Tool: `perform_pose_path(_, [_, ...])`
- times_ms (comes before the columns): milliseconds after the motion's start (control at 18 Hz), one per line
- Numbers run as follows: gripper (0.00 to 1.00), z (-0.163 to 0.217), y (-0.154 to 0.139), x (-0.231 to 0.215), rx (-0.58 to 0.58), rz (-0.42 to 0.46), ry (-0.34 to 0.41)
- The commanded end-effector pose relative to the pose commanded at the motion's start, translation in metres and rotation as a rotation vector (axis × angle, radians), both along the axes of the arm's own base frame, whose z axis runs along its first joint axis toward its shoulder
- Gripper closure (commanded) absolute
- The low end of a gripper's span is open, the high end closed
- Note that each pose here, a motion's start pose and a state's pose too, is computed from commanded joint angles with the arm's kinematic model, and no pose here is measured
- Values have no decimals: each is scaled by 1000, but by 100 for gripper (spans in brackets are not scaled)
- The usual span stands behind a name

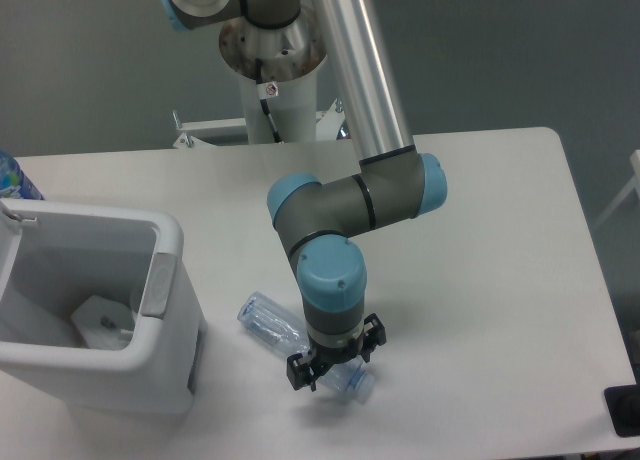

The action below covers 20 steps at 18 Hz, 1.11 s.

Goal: Place the trash in the trash can
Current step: 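Close the gripper on the bottle's cap end and lift it upright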

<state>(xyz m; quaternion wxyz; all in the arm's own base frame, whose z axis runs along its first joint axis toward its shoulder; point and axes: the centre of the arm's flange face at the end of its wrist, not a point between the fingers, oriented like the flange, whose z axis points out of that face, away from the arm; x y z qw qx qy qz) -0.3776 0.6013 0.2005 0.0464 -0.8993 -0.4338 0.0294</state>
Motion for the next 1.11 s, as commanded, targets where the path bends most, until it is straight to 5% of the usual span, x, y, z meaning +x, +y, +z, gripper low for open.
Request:
perform_pose_path(389, [4, -15, 5, 2, -38, -7, 15])
perform_pose_path(889, [37, -12, 13, 10, -24, -23, 20])
perform_pose_path(1111, [38, 4, 23, 14, 2, -35, 37])
